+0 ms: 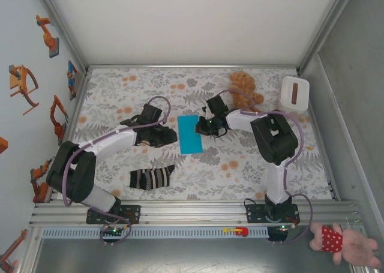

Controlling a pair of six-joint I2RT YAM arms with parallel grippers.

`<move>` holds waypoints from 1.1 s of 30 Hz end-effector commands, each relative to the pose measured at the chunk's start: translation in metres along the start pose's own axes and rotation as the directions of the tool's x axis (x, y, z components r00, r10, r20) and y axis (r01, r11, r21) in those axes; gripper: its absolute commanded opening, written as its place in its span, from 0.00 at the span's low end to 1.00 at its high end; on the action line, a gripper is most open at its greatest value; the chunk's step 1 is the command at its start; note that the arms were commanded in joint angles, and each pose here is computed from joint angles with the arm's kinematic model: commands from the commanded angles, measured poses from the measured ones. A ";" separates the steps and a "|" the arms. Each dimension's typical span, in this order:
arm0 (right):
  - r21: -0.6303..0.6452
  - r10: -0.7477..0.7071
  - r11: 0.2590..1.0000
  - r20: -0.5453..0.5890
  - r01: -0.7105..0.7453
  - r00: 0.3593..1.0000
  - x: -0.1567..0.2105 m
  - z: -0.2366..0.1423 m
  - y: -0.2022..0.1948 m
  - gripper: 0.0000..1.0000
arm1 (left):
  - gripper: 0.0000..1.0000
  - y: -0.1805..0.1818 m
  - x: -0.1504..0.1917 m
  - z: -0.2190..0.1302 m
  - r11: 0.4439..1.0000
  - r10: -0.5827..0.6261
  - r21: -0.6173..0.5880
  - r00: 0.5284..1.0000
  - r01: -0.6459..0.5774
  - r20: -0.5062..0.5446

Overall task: Fold a paper plane with a square sheet of paper (pick it up from the middle)
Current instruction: Move a square sheet of paper to the center of the table.

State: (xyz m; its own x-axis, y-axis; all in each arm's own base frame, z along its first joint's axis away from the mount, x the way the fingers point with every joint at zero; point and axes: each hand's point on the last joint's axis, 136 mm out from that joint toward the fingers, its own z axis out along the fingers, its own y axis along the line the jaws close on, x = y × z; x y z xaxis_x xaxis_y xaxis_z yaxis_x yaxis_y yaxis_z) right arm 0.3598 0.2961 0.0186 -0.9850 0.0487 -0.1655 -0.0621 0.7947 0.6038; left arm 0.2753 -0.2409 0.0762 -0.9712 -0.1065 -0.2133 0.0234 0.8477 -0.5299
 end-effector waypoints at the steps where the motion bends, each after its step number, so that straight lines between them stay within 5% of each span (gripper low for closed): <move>1: 0.063 0.048 0.997 0.023 -0.049 0.999 -0.002 -0.020 -0.006 0.00 | 0.39 -0.025 -0.022 0.010 0.990 -0.071 0.124 0.997 0.066 0.039; 9: 0.020 0.078 0.996 0.159 -0.082 0.984 0.006 -0.067 -0.001 0.33 | 0.46 -0.053 -0.049 0.028 0.971 -0.091 0.225 0.994 0.077 0.054; 11: 0.028 0.093 0.995 0.183 -0.100 0.979 0.014 -0.075 -0.008 0.53 | 0.46 -0.054 -0.053 0.035 0.969 -0.097 0.231 0.994 0.084 0.046; 20: -0.033 0.212 0.977 0.149 -0.210 0.966 0.051 -0.068 -0.026 0.49 | 0.45 -0.038 -0.074 0.068 0.977 -0.144 0.161 0.989 0.137 0.029; 33: -0.075 0.255 0.965 0.029 -0.253 0.966 0.076 -0.046 -0.025 0.35 | 0.45 0.002 -0.051 0.097 0.964 -0.265 0.027 0.963 0.266 -0.044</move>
State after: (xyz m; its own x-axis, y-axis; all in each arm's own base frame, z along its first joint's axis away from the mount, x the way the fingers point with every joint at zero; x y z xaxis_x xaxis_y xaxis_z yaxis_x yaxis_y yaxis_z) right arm 0.2875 0.2461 0.0332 -0.9570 0.2821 -0.0673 0.1648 0.7197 0.6744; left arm 0.3554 -0.2957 0.0271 -0.9601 -0.2637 -0.0933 -0.1420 0.7470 -0.6495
